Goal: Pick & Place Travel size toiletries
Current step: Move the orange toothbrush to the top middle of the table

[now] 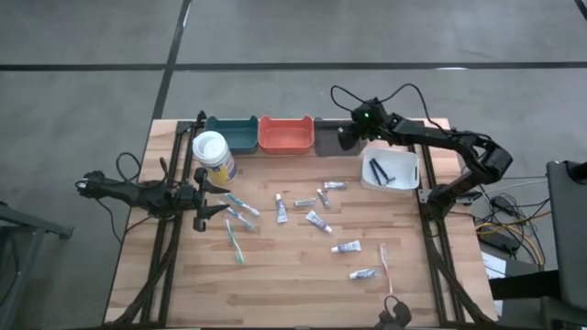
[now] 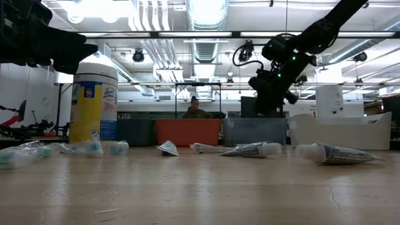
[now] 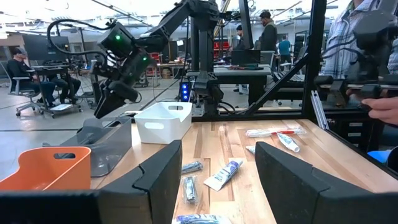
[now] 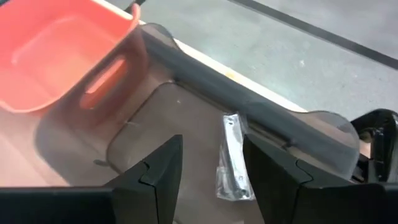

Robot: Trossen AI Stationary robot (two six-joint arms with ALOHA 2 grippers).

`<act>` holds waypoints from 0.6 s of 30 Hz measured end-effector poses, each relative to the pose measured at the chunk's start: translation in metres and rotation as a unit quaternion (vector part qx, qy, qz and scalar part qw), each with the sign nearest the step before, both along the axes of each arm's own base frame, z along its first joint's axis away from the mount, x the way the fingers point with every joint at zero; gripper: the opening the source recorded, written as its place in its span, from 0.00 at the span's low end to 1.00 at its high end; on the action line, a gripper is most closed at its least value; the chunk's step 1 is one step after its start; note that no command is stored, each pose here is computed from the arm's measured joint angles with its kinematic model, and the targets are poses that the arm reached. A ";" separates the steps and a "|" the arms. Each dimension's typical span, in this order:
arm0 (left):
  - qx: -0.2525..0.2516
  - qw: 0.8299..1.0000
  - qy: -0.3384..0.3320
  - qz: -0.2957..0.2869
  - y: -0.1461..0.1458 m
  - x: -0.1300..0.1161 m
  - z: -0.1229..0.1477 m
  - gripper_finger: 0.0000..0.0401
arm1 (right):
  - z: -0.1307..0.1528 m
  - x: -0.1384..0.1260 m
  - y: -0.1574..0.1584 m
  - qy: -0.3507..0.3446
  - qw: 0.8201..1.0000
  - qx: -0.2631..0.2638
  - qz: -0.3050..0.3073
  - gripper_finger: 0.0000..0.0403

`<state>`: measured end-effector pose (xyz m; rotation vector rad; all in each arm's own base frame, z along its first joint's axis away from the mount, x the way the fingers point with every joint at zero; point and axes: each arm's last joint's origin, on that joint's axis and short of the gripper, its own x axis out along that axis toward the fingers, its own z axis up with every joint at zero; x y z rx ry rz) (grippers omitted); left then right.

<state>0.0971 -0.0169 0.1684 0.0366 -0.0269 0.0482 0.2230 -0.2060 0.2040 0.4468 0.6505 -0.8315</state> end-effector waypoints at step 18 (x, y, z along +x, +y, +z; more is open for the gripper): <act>0.000 1.000 0.000 0.000 0.000 0.000 0.000 0.52 | 0.027 0.028 0.080 -0.001 0.992 -0.012 0.128 0.41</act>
